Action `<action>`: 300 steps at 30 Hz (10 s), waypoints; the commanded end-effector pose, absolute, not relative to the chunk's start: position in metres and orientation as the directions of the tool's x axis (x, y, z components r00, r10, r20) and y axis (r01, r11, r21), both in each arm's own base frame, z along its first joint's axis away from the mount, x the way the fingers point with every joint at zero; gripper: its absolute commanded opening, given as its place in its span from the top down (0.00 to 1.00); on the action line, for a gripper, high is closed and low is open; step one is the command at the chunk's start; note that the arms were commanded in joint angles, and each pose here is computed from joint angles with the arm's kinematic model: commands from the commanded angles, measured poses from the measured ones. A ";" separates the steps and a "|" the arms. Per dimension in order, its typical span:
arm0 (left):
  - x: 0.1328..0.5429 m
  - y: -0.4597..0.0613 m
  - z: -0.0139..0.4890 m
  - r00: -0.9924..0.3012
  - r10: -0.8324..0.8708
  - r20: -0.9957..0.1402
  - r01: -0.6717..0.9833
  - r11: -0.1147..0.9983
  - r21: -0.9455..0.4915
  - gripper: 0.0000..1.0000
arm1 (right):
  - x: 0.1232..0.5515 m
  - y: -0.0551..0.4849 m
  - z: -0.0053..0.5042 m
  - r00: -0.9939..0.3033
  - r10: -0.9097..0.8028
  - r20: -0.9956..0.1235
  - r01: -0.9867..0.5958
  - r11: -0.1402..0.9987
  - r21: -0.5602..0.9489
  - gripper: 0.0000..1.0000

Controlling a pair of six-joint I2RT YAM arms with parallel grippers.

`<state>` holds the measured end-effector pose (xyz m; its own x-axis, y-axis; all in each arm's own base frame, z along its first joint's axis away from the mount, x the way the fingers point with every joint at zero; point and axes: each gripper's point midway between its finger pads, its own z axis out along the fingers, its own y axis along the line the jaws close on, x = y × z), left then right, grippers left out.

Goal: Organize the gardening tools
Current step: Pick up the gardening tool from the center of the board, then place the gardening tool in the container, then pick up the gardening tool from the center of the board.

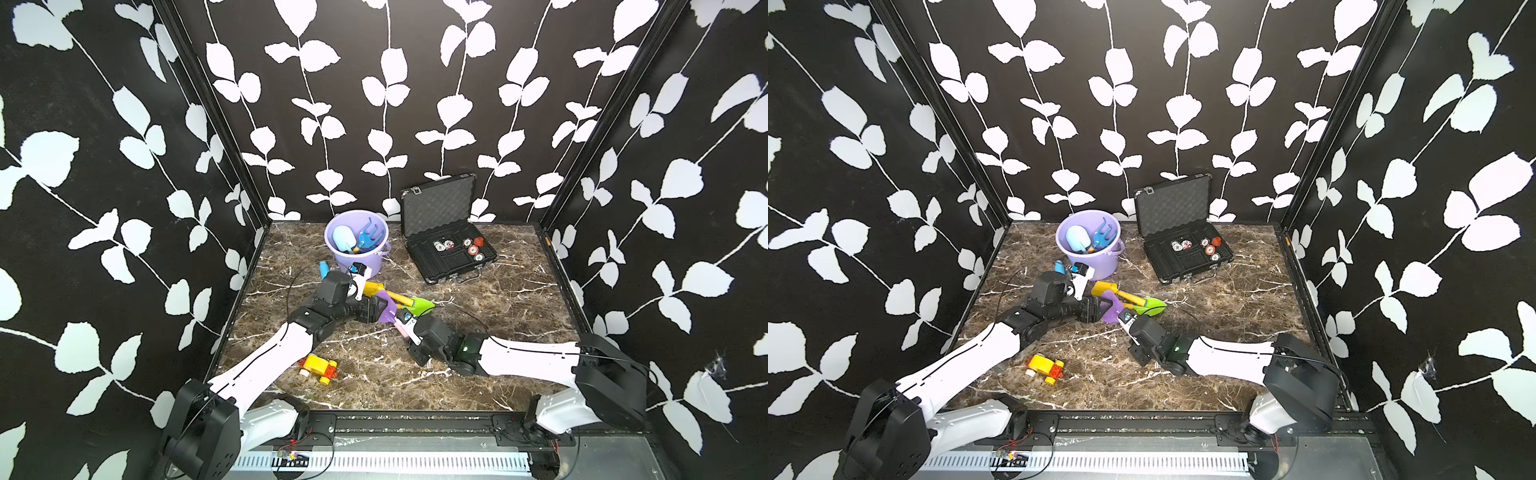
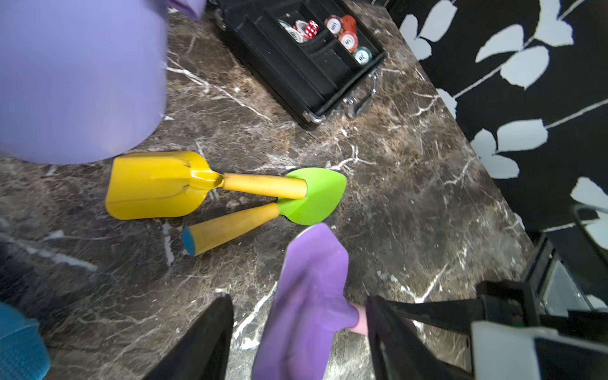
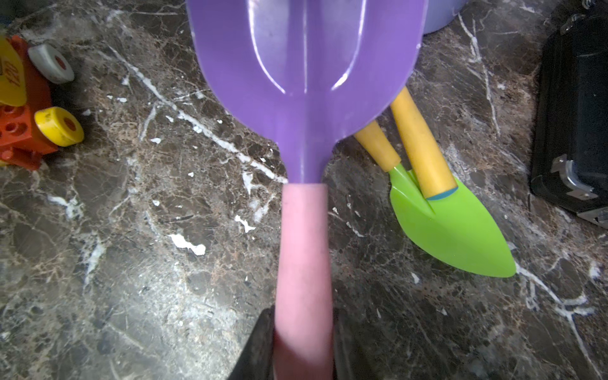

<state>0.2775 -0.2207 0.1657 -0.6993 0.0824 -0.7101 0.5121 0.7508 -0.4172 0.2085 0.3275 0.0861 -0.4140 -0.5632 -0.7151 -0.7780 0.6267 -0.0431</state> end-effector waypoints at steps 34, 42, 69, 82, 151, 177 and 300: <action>0.278 -0.206 0.234 -0.540 0.055 -0.840 0.568 0.760 -0.316 1.00 | 0.225 0.319 0.129 -0.383 -0.432 -0.816 -0.691 0.721 -0.058 0.20; 0.281 -0.192 0.288 -0.418 0.020 -0.908 0.559 0.793 -0.240 1.00 | 0.232 0.292 0.144 -0.383 -0.351 -0.854 -0.595 0.801 -0.062 0.04; 0.405 -0.121 0.443 -0.118 0.326 -0.938 -0.009 0.944 0.329 1.00 | 0.244 0.245 0.167 -0.340 -0.212 -0.916 -0.407 0.912 -0.060 0.01; 0.488 -0.157 0.367 -0.261 0.465 -0.846 0.065 0.883 0.465 1.00 | 0.254 0.243 0.167 -0.407 -0.133 -0.904 -0.400 0.915 0.046 0.00; 0.474 -0.142 0.267 -0.555 0.316 -0.770 0.158 0.948 0.275 0.36 | 0.359 0.347 0.083 -0.600 -0.574 -0.557 -0.713 0.699 0.048 0.41; 0.338 -0.132 0.238 -0.504 -0.033 -0.863 0.216 0.963 -0.163 0.01 | 0.377 0.354 0.045 -0.604 -0.639 -0.475 -0.725 0.689 -0.005 0.48; 0.262 -0.209 0.292 -0.534 -0.213 -0.818 0.616 0.565 -0.550 1.00 | 0.239 0.371 0.196 -0.082 -0.335 -0.938 -0.874 0.478 -0.094 0.44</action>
<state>0.2600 -0.2129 0.2676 -0.6225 -0.2172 -0.7519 0.5597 0.5479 -0.6217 0.2337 0.3659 0.1711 -0.1077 -0.3847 -0.9167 -0.8866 0.4543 -0.0864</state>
